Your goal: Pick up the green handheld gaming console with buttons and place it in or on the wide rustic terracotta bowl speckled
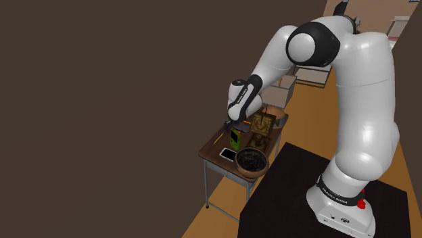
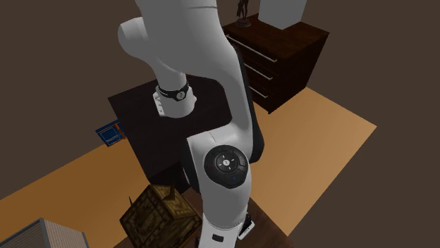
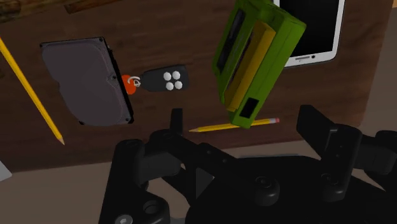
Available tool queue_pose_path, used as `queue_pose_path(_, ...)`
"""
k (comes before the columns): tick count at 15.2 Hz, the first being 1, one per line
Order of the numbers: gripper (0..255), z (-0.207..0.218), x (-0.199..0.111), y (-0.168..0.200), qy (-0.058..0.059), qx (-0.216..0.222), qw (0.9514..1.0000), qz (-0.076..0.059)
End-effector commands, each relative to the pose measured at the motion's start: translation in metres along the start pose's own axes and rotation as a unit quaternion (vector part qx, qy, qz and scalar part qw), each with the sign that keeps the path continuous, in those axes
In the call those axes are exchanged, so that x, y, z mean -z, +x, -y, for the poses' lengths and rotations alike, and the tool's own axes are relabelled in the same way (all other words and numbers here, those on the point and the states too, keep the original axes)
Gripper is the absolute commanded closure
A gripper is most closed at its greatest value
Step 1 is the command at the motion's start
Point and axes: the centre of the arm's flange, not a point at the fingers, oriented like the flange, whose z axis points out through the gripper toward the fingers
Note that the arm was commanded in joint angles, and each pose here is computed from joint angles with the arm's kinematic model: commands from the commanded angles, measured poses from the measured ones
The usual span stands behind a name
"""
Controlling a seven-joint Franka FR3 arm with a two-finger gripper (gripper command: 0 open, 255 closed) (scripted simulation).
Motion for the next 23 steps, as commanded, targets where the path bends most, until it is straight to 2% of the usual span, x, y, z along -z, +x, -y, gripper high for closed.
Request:
queue_pose_path(1, 0, 0.000, -0.011, 0.001, 0.000, 0.000, 1.0000, 0.000)
queue_pose_path(4, 0, 0.000, -0.030, 0.001, 0.000, 0.000, 1.0000, 0.000)
queue_pose_path(12, 0, 0.000, -0.030, 0.001, 0.000, 0.000, 1.0000, 0.000)
queue_pose_path(13, 255, 0.000, -0.030, 0.001, 0.000, 0.000, 1.0000, 0.000)
queue_pose_path(23, 255, 0.000, -0.025, 0.002, 0.000, 0.000, 1.0000, 0.000)
